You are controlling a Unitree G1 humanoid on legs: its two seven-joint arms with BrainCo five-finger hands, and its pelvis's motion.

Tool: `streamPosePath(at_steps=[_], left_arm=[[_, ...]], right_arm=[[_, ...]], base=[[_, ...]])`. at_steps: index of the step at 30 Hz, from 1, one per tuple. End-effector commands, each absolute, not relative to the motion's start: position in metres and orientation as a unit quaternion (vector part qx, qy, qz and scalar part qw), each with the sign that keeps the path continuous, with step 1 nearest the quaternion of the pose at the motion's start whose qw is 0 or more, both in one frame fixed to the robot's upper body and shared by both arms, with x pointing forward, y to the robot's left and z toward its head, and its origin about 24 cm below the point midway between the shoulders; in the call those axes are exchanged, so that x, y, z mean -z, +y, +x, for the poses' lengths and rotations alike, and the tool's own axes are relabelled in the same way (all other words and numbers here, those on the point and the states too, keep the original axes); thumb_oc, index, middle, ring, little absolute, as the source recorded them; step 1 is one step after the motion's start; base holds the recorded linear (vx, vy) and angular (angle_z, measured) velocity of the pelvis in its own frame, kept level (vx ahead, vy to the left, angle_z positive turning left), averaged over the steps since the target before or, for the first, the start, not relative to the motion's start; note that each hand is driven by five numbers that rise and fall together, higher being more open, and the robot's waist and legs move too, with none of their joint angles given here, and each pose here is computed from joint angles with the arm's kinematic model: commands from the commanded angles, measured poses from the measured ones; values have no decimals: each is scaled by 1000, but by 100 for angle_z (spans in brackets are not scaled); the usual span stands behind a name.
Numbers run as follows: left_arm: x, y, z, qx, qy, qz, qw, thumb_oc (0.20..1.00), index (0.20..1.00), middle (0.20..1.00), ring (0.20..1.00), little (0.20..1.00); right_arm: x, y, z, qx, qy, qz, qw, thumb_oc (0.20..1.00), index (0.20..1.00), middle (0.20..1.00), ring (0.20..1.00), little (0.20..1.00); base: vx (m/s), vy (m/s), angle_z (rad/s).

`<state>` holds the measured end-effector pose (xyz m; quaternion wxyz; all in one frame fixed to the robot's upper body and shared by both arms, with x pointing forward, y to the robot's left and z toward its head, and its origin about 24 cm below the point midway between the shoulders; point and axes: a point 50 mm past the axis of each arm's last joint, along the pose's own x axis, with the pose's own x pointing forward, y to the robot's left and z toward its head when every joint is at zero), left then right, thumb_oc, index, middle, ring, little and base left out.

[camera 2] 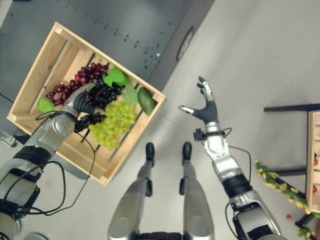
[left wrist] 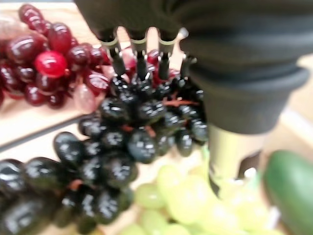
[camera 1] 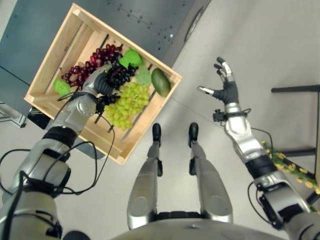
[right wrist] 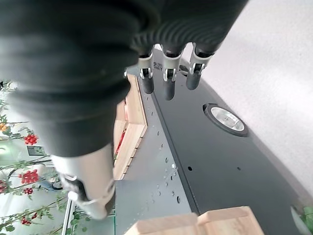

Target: Pick up the fruits from the basket on one side to the basket on the other side

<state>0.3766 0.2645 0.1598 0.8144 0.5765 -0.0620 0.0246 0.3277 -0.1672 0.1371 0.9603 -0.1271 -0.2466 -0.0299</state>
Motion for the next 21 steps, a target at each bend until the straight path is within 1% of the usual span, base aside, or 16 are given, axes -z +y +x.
streamPosePath(at_steps=[1,3,4,5,6,9,11,13,16,19,21], left_arm=[[-181,289,379,-62,-36,638,766,1000,1000,1000,1000,1000],[-186,290,379,-68,-42,644,761,1000,1000,1000,1000,1000],[-195,294,379,-80,-45,669,738,1000,1000,1000,1000,1000],[-196,294,379,-80,-46,669,737,1000,1000,1000,1000,1000],[-205,300,378,-92,-48,690,716,1000,1000,1000,1000,1000],[-213,300,379,-108,-59,670,732,1000,1000,1000,1000,1000],[-217,301,379,-112,-64,669,732,1000,1000,1000,1000,1000],[-224,301,379,-116,-71,691,710,1000,1000,1000,1000,1000],[-226,301,380,-121,-72,693,707,1000,1000,1000,1000,1000],[-233,299,378,-136,-98,663,729,1000,1000,1000,1000,1000],[-244,297,373,-154,-136,642,738,1000,1000,1000,1000,1000]], right_arm=[[-162,-164,320,34,-322,-100,941,1000,1000,1000,1000,1000],[-162,-164,319,34,-323,-97,941,1000,1000,1000,1000,1000],[-159,-164,318,32,-320,-92,943,1000,1000,1000,1000,1000],[-159,-164,318,33,-320,-91,942,1000,1000,1000,1000,1000],[-156,-164,317,31,-316,-85,944,1000,1000,1000,1000,1000],[-150,-164,317,30,-306,-80,948,1000,1000,1000,1000,1000],[-150,-163,317,30,-305,-79,949,1000,1000,1000,1000,1000],[-148,-164,316,29,-304,-82,949,1000,1000,1000,1000,1000],[-147,-163,316,26,-303,-83,949,1000,1000,1000,1000,1000],[-144,-166,315,33,-298,-81,950,1000,1000,1000,1000,1000],[-143,-169,314,38,-297,-84,951,1000,1000,1000,1000,1000]], base=[[0,0,0],[0,0,0],[0,0,0],[0,0,0],[0,0,0],[0,0,0],[0,0,0],[0,0,0],[0,0,0],[11,-1,0],[0,0,0]])
